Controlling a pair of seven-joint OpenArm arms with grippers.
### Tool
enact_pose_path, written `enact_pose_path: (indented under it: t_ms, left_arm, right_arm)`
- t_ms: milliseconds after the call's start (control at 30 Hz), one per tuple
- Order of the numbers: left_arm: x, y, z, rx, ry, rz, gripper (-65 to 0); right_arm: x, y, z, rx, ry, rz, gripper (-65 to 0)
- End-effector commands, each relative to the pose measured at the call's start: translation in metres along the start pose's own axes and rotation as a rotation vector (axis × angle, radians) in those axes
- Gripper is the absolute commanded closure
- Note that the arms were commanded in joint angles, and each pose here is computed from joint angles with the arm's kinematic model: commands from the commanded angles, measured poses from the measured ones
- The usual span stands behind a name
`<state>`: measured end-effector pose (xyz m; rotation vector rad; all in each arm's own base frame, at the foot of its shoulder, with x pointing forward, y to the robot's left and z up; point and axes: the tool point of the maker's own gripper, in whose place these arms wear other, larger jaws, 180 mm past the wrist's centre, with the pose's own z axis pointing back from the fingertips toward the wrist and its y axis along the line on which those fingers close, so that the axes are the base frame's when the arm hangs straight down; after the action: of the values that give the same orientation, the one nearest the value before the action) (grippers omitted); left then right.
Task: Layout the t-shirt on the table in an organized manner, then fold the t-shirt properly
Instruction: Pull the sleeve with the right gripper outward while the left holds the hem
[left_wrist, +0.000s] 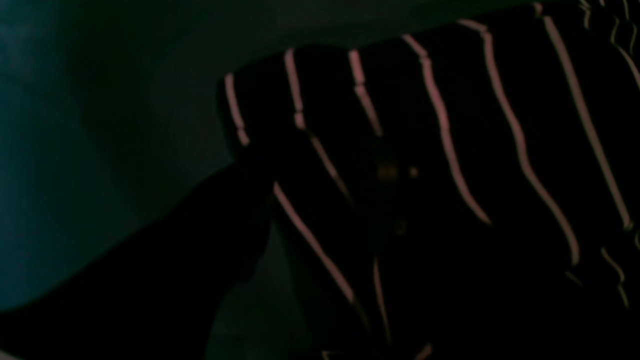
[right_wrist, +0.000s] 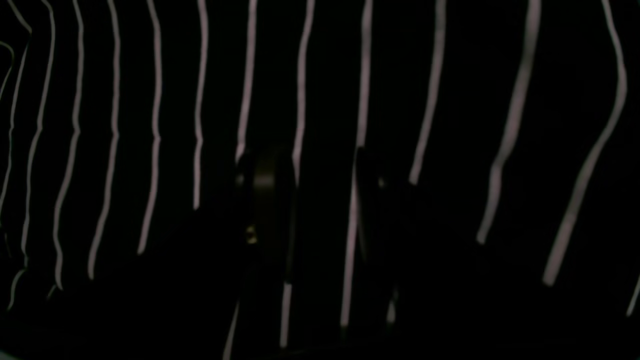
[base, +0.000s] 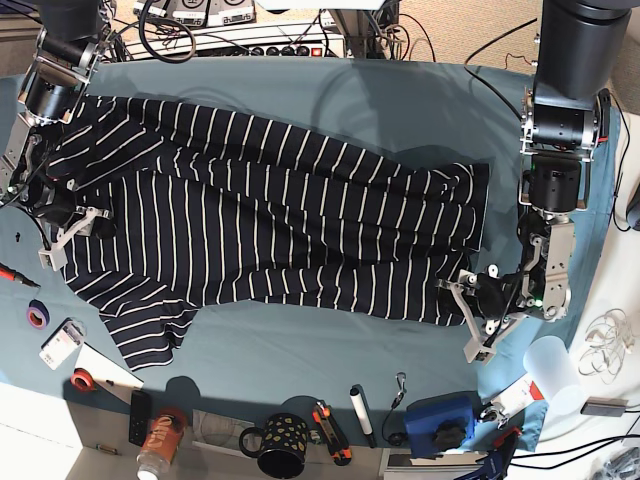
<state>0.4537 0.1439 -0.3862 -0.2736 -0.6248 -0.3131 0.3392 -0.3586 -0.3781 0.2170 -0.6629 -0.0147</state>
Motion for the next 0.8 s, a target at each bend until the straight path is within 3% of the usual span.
enact_pose_path:
  t_ms: [0,167,233,333,600,767]
  left_arm:
    - [0.021,0.004,0.007,0.01,-0.055,-0.001,-27.9]
    - [-0.003,0.003,0.001,0.014,-0.014,0.011,-25.0]
    - [-0.005,0.003,0.0,0.013,-0.01,0.013,-17.4]
    - [-0.001,0.003,0.0,0.013,-0.029,0.012,-0.8]
    - [0.02,0.005,0.003,0.026,-0.126,-0.003,0.0]
    - [0.046,0.038,0.014,0.201,-0.211,-0.034,0.0]
  right_arm:
    - [0.018,-0.006,0.01,-0.017,-0.041,0.019,-21.9]
    - [0.018,-0.006,0.01,-0.016,-0.042,0.019,-21.9]
    - [0.019,-0.006,0.01,-0.016,-0.043,0.019,-21.9]
    - [0.018,-0.006,0.01,-0.015,-0.042,0.019,-21.9]
    - [0.01,0.003,0.003,0.005,-0.014,0.009,-21.9]
    - [0.006,0.008,-0.001,0.018,-0.002,0.004,-21.9]
